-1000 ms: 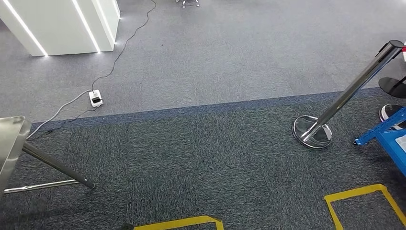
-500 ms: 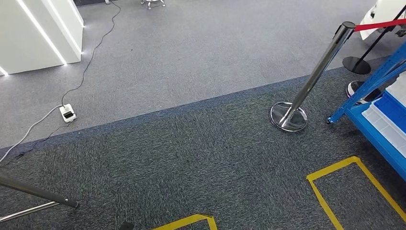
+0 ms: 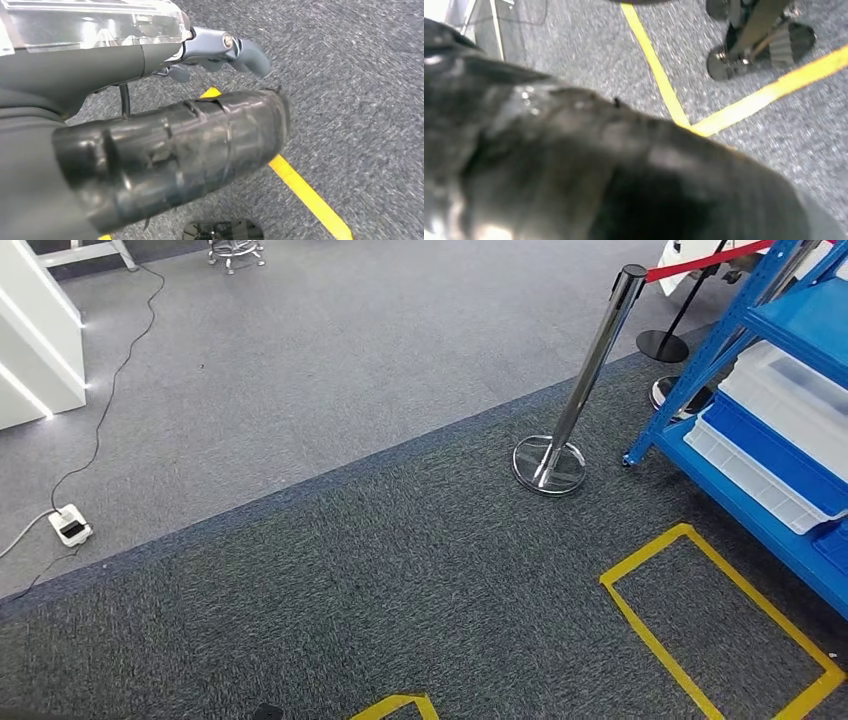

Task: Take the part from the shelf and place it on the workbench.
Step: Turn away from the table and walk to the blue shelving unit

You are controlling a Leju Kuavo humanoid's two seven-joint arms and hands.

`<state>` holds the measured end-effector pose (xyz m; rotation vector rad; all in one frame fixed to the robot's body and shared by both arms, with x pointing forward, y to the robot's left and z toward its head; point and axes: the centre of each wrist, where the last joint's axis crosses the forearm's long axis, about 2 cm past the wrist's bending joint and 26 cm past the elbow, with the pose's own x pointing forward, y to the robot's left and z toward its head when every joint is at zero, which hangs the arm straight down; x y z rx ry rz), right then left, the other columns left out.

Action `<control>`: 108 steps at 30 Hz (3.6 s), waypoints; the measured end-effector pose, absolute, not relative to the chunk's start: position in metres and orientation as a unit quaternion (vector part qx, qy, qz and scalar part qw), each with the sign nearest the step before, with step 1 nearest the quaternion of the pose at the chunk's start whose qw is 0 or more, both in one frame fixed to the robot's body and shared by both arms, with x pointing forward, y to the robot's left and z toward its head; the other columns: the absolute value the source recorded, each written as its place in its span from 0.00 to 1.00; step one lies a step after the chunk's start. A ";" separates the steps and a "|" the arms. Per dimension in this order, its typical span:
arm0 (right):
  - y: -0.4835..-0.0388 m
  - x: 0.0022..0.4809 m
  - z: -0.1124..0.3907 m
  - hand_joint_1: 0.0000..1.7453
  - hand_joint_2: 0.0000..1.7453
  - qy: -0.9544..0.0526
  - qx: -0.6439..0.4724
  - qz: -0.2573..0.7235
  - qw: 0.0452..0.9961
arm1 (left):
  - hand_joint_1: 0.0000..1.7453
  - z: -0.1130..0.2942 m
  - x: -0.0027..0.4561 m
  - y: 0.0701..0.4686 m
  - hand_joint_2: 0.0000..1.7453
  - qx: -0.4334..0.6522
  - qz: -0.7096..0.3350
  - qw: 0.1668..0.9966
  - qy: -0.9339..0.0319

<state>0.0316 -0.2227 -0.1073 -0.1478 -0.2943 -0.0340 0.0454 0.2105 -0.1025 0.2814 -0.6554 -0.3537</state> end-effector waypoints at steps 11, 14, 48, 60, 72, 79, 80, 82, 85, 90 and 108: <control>-0.223 0.033 -0.107 0.00 0.00 -0.148 -0.073 -0.015 0.986 | 0.00 -0.103 0.044 0.209 0.00 0.134 -0.173 0.922 -0.320; -0.223 0.034 -0.107 0.00 0.00 -0.149 -0.073 -0.014 0.986 | 0.00 -0.102 0.046 0.209 0.00 0.134 -0.173 0.921 -0.323; -0.225 0.035 -0.107 0.00 0.00 -0.146 -0.069 -0.006 0.987 | 0.00 -0.102 0.046 0.207 0.00 0.118 -0.170 0.920 -0.332; -0.224 0.034 -0.107 0.00 0.00 -0.145 -0.068 -0.005 0.987 | 0.00 -0.103 0.043 0.209 0.00 0.111 -0.166 0.920 -0.337; -0.225 0.033 -0.108 0.00 0.00 -0.145 -0.069 -0.001 0.987 | 0.00 -0.103 0.041 0.208 0.00 0.101 -0.158 0.923 -0.337; -0.225 0.034 -0.107 0.00 0.00 -0.144 -0.071 0.001 0.987 | 0.00 -0.103 0.044 0.208 0.00 0.098 -0.153 0.923 -0.338; -0.225 0.035 -0.107 0.00 0.00 -0.144 -0.073 0.002 0.987 | 0.00 -0.103 0.043 0.208 0.00 0.098 -0.153 0.923 -0.338; -0.225 0.035 -0.107 0.00 0.00 -0.144 -0.076 0.003 0.987 | 0.00 -0.103 0.041 0.208 0.00 0.098 -0.153 0.924 -0.337; -0.225 0.034 -0.107 0.00 0.00 -0.141 -0.078 0.006 0.987 | 0.00 -0.104 0.040 0.209 0.00 0.088 -0.151 0.925 -0.337; -0.224 0.035 -0.107 0.00 0.00 -0.137 -0.077 0.010 0.988 | 0.00 -0.104 0.041 0.210 0.00 0.077 -0.151 0.925 -0.341; -0.224 0.035 -0.107 0.00 0.00 -0.137 -0.076 0.018 0.987 | 0.00 -0.104 0.041 0.210 0.00 0.065 -0.152 0.923 -0.348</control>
